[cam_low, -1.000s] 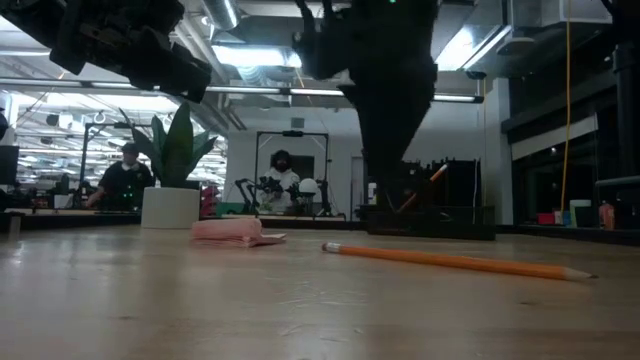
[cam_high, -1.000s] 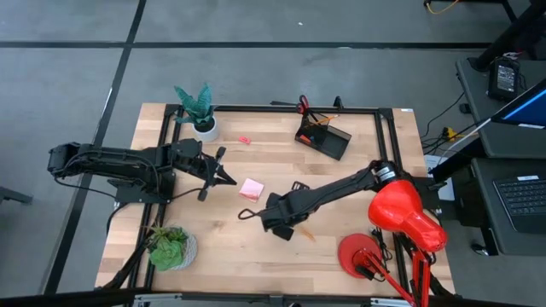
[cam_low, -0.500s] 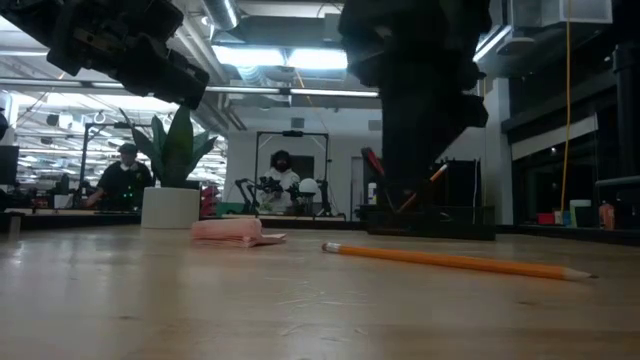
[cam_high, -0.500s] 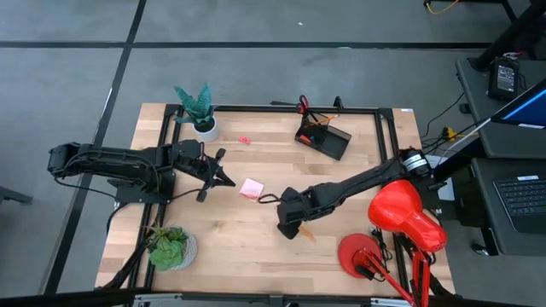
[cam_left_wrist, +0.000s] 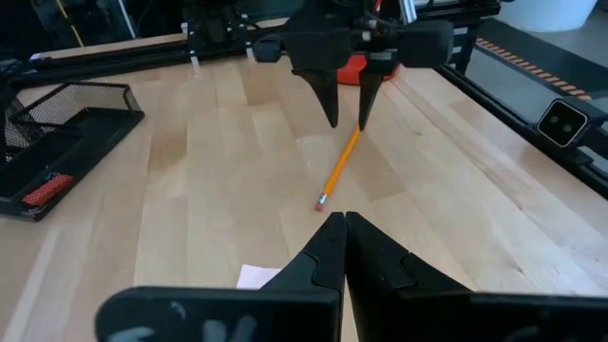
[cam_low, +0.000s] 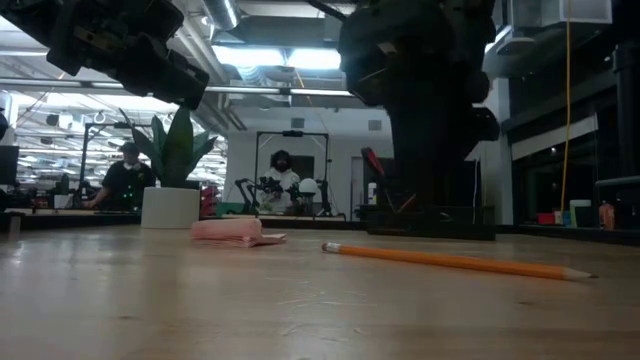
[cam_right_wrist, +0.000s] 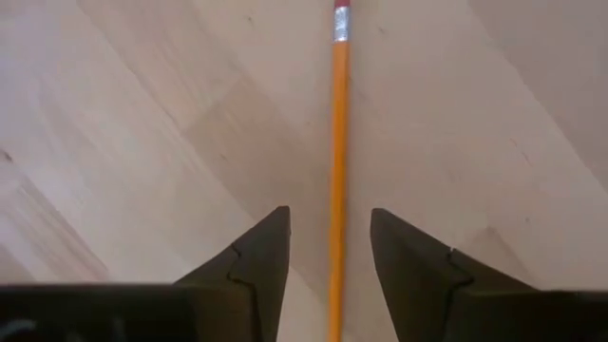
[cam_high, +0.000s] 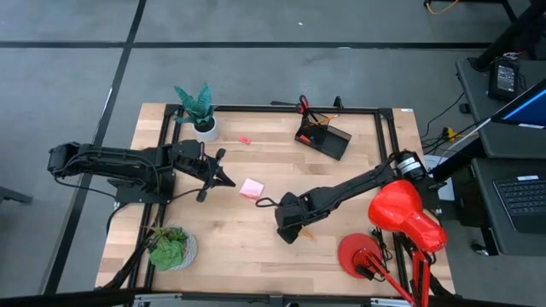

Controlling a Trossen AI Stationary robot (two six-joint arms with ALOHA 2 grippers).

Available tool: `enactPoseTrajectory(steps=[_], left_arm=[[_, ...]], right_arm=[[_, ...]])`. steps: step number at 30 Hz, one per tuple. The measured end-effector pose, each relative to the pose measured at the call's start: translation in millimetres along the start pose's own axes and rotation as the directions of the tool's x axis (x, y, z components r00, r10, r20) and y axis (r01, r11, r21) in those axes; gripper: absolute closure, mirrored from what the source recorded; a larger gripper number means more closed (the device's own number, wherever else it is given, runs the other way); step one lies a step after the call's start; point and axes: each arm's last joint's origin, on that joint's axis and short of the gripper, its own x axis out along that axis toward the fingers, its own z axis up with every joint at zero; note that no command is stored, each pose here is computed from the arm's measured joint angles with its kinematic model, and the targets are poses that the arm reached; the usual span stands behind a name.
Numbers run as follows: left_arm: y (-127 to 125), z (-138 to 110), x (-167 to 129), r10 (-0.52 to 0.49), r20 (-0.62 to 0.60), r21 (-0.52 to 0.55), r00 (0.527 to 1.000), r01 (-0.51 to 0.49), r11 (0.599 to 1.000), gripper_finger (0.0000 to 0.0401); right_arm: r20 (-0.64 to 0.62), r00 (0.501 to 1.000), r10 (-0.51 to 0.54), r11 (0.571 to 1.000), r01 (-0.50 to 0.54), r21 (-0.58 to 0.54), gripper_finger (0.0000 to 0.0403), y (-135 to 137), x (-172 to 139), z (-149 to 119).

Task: Pick and place office supplies into organizer
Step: Put the pencil into the black desk organizer

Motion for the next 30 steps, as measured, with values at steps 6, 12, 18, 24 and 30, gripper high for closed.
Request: enactPoseTrajectory(steps=[6, 12, 18, 24, 30], left_arm=[[0, 0, 0, 0.000, 0.000, -0.001, 1.000, 0.000, 1.000, 0.0398], [0, -1, 1, 0.003, -0.007, -0.003, 1.000, -0.003, 1.000, 0.0399], [0, -1, 1, 0.003, -0.008, -0.003, 1.000, -0.003, 1.000, 0.0399], [1, -2, 2, 0.002, -0.012, -0.004, 1.000, -0.002, 1.000, 0.0397], [1, -2, 2, 0.001, -0.016, -0.006, 1.000, -0.001, 1.000, 0.0400]], right_arm=[[-0.005, 1.000, 0.001, 1.000, 0.000, 0.021, 0.0254, 5, 7, -5], [0.006, 1.000, -0.007, 1.000, 0.006, 0.022, 0.0254, 7, 8, -7], [0.034, 0.998, -0.053, 0.999, 0.053, -0.004, 0.0254, 7, 18, -8], [0.046, 0.997, -0.069, 0.998, 0.069, -0.006, 0.0254, 8, 29, -7], [0.029, 0.994, -0.104, 0.993, 0.105, -0.046, 0.0254, 7, 45, -9]])
